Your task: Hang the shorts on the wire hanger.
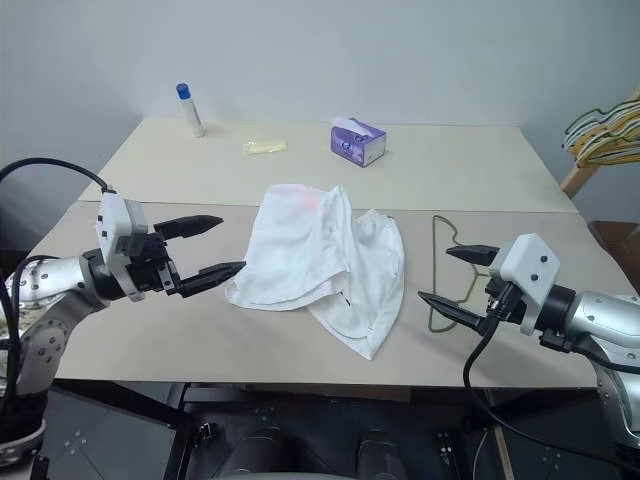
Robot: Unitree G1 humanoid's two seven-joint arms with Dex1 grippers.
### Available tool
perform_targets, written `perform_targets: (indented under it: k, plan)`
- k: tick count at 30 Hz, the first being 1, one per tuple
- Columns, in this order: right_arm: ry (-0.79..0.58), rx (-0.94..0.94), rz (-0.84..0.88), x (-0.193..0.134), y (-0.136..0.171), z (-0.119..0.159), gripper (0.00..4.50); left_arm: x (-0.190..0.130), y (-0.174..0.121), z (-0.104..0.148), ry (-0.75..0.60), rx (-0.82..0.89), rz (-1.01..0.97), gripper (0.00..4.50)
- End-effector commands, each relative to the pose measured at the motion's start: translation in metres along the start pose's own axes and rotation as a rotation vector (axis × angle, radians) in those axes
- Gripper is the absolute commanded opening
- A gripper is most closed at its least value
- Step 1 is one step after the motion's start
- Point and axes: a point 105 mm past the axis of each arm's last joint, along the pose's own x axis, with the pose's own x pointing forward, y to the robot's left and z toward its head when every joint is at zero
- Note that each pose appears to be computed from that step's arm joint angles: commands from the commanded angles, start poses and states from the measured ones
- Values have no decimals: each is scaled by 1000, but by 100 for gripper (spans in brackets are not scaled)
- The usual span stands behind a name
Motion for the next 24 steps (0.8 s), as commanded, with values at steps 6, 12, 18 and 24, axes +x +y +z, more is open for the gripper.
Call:
perform_targets:
  k: [6, 12, 18, 24]
  plan:
    - [-39, -27, -20, -3, -3, 13, 447, 4, -4, 9, -27, 33, -22, 450]
    - [-44, -25, -20, 2, -3, 12, 447, 19, -18, 5, -10, 24, -58, 450]
    - [-20, 6, -6, 7, -4, 13, 447, 40, -34, -18, 192, 12, -151, 450]
    - [-15, 8, 10, 12, 0, 14, 447, 85, -52, -25, 216, -9, -170, 450]
